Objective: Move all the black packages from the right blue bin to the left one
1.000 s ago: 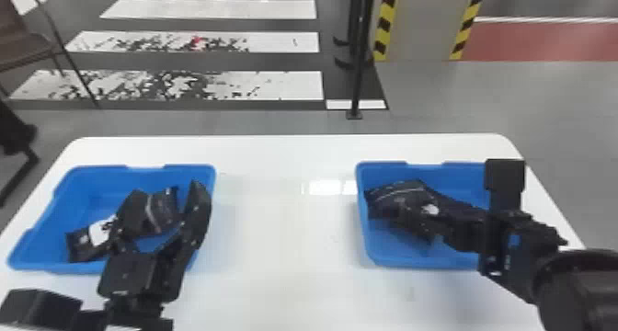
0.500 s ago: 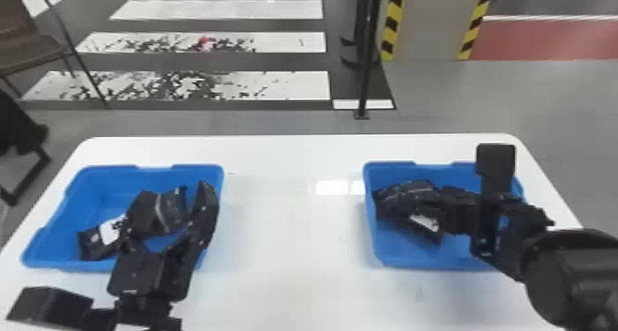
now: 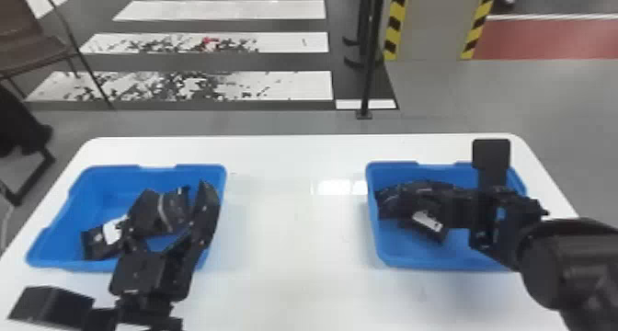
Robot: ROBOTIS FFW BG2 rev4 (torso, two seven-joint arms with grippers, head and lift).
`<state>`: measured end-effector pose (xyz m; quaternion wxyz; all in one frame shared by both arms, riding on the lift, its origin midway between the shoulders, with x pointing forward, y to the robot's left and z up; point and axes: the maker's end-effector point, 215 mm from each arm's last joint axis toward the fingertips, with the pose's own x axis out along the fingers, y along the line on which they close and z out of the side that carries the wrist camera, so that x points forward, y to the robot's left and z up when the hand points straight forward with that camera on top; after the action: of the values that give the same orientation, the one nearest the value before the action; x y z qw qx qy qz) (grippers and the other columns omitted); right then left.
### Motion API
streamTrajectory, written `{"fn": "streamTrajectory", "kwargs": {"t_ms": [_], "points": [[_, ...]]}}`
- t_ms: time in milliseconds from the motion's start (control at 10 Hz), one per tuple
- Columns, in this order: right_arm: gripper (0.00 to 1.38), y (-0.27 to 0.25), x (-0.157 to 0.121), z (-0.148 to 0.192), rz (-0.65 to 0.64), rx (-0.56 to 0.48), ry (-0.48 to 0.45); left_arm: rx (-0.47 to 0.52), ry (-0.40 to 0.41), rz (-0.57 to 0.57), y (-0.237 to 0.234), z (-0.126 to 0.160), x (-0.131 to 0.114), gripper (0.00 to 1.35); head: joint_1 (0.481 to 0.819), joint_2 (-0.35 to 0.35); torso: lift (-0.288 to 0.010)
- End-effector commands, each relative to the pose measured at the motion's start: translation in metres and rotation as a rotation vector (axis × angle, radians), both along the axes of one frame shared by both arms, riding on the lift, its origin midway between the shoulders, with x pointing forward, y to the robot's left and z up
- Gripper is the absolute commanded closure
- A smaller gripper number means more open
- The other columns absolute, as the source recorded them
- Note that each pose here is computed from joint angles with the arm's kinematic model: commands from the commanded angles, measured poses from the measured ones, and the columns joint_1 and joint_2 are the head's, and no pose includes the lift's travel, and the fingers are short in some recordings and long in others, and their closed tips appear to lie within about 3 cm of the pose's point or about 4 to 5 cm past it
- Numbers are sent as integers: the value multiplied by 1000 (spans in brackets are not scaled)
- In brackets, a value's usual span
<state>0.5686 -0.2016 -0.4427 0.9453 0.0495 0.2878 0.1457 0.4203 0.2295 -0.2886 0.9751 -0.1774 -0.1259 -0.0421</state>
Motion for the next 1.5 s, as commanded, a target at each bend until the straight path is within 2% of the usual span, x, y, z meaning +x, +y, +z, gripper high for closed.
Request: {"fn": "streamTrajectory", "kwargs": {"t_ms": [0,100,200,500,700,900,1100,1400], "points": [[604,6,3,-9,27,2,37,-5,3,1,1,-1,0,176,695,31,-154],[665,9,0,-14,40,-1,57,-7,2,1,2,-1,0,179,695,36,-154],[863,8,-2,-18,39,-5,71,-11,4,3,4,-2,0,190,695,39,-154],[888,12,-4,-17,54,13,77,-16,3,1,4,-1,0,216,695,45,-154],[1174,18,-4,-5,52,70,28,-26,0,5,6,0,-1,220,695,51,-154],[1190,15,0,11,34,111,-28,-25,-6,13,10,1,-1,220,695,60,-154],[1190,2,1,17,1,150,-38,-27,-8,17,11,2,-1,220,695,58,-154],[1190,-20,-11,46,-39,216,-92,-46,-16,22,12,4,-2,220,695,39,-154]]}}
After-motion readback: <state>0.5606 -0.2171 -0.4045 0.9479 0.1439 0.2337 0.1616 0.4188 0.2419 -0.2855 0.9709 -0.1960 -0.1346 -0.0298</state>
